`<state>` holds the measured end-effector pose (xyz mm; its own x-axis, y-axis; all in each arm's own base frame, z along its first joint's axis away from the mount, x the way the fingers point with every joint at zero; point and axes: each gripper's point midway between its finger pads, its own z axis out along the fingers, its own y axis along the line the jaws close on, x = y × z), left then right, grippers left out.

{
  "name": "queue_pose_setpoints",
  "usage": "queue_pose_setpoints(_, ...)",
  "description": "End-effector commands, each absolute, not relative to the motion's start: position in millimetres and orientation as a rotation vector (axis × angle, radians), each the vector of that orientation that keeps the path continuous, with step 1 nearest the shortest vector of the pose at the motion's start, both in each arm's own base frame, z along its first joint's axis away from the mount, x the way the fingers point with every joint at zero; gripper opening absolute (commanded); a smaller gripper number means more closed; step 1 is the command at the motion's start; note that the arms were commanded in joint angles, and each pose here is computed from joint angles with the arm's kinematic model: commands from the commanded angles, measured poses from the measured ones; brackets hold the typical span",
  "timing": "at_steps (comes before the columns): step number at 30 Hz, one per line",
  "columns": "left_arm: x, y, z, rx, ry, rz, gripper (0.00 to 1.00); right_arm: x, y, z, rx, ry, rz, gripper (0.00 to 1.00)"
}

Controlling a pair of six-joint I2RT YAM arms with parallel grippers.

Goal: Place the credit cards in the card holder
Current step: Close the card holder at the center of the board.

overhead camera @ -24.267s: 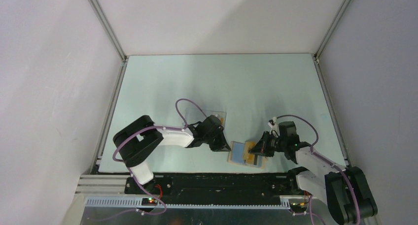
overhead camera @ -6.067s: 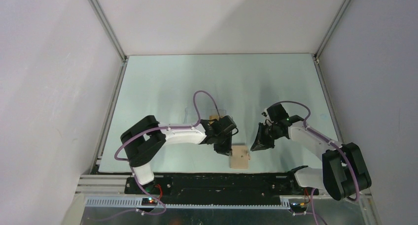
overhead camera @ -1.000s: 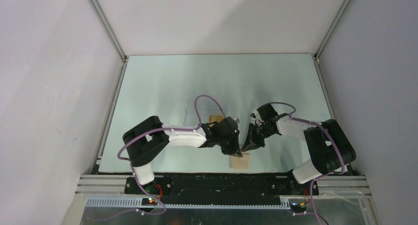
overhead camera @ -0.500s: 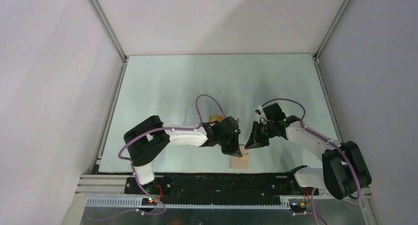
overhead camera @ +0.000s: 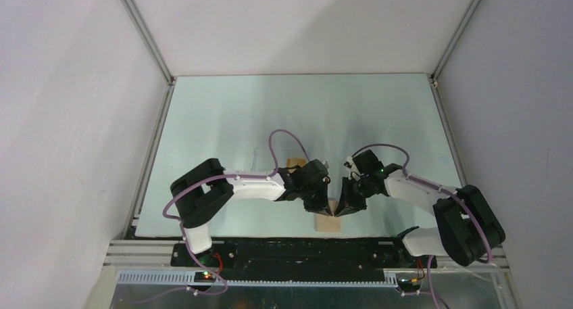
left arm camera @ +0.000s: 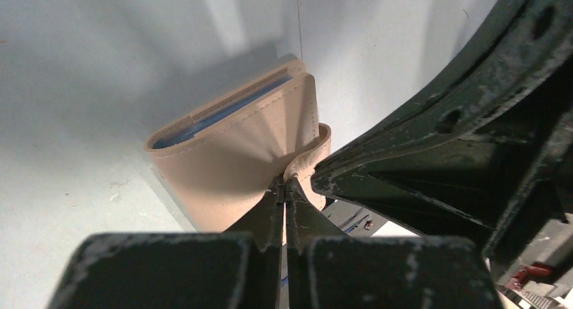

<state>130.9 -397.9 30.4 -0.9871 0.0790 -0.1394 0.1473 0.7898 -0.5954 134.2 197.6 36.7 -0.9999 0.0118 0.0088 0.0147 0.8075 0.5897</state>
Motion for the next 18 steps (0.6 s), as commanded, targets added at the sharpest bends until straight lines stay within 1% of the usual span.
queue_pose_setpoints(1, 131, -365, -6, 0.151, 2.957, -0.705, 0.00, 140, 202, 27, -0.030, -3.002, -0.951, 0.00)
queue_pose_setpoints(10, 129, -365, -8, 0.154, 2.967, -0.697, 0.00, 139, 200, 6, -0.039, -3.010, -0.840, 0.00)
queue_pose_setpoints(18, 128, -362, -11, 0.135, 2.985, -0.672, 0.00, 121, 183, -15, -0.040, -3.041, -0.553, 0.00)
